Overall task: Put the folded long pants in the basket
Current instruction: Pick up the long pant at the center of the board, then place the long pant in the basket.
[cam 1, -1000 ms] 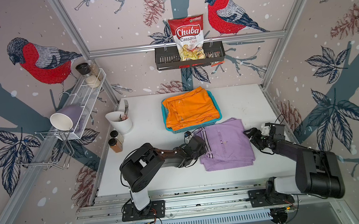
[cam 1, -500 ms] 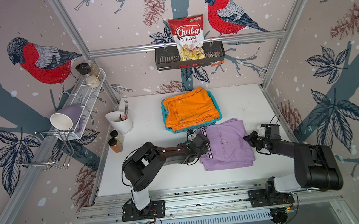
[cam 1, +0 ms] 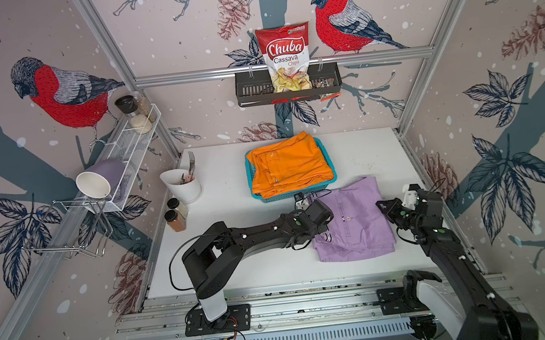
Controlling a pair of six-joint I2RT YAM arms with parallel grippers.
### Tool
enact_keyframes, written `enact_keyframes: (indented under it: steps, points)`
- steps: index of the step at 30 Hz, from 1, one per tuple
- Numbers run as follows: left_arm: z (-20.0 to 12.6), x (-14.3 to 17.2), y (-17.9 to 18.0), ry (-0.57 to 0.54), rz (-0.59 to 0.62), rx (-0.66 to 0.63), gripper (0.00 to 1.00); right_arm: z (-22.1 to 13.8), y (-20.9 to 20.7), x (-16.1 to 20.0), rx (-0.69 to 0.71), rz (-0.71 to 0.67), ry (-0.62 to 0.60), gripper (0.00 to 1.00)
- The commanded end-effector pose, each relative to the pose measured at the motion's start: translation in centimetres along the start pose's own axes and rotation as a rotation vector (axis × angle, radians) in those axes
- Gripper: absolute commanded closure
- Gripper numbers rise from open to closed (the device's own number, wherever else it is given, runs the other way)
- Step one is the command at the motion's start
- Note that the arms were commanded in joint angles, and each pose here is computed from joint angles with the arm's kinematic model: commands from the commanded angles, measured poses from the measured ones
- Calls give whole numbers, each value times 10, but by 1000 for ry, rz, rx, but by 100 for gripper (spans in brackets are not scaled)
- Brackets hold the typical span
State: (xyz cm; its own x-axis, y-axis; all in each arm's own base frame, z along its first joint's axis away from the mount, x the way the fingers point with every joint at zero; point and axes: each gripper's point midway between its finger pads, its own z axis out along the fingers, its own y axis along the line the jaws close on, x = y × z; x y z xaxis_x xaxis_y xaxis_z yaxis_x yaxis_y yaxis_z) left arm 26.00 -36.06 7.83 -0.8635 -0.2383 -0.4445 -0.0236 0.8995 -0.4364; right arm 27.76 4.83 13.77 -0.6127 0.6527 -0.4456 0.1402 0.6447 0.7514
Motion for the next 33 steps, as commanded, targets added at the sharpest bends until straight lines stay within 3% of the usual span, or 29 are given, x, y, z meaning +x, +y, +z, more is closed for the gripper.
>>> enact_keyframes:
  steps: [1,11,20,27,33]
  points:
    - [-16,-3,-14,-5,13,22,100,-17,13,-3,3,11,-16,100]
    - [-90,-41,-56,-84,41,139,100,-60,92,-28,-144,-55,-32,100]
    - [-153,-91,-59,-175,32,230,100,-66,146,-51,-276,-51,-17,100]
    - [-161,-141,-22,-196,-4,233,100,-33,191,-62,-327,-124,1,100]
    - [-137,-179,0,-168,-26,185,100,25,226,-63,-280,-186,33,100]
